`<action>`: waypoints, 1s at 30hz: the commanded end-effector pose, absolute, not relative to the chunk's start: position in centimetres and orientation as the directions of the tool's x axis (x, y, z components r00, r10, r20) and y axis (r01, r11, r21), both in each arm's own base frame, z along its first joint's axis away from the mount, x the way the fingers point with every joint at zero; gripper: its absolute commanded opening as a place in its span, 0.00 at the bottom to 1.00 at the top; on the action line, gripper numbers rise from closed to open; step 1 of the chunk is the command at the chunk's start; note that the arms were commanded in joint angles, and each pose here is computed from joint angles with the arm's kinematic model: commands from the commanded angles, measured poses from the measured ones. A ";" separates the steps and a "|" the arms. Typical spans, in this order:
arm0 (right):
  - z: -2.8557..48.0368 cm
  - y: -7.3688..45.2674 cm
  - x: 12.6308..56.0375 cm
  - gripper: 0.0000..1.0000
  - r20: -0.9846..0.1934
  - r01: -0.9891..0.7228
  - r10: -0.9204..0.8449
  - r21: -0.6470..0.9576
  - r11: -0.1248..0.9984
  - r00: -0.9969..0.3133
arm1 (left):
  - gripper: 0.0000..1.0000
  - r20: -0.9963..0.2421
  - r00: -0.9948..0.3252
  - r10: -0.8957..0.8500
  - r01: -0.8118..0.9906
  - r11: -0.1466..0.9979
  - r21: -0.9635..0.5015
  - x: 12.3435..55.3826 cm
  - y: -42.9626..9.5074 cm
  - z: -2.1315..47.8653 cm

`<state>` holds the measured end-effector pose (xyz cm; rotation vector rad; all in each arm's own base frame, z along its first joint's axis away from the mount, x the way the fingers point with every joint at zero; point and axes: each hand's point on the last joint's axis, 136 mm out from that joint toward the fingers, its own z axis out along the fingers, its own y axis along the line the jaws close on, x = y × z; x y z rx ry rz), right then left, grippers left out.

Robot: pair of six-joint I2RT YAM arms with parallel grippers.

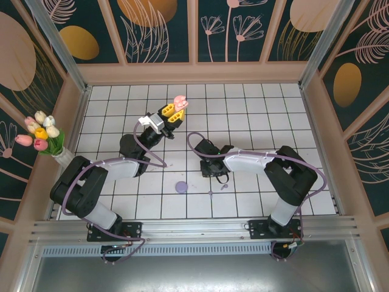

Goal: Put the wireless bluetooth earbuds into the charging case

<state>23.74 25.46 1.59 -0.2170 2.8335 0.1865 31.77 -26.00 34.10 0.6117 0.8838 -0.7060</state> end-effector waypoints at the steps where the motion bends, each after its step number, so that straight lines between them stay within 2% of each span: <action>1: 1.8 24.7 22.7 0.34 -0.268 -0.152 -0.121 0.095 0.984 -0.956 | 0.00 -0.707 0.587 -0.395 0.730 0.636 0.251 28.5 -24.3 38.4; 30: 1.0 24.7 23.0 0.32 -0.266 -0.170 -0.149 0.057 0.984 -0.952 | 0.00 -0.709 0.584 -0.397 0.732 0.634 0.248 28.5 -24.3 38.4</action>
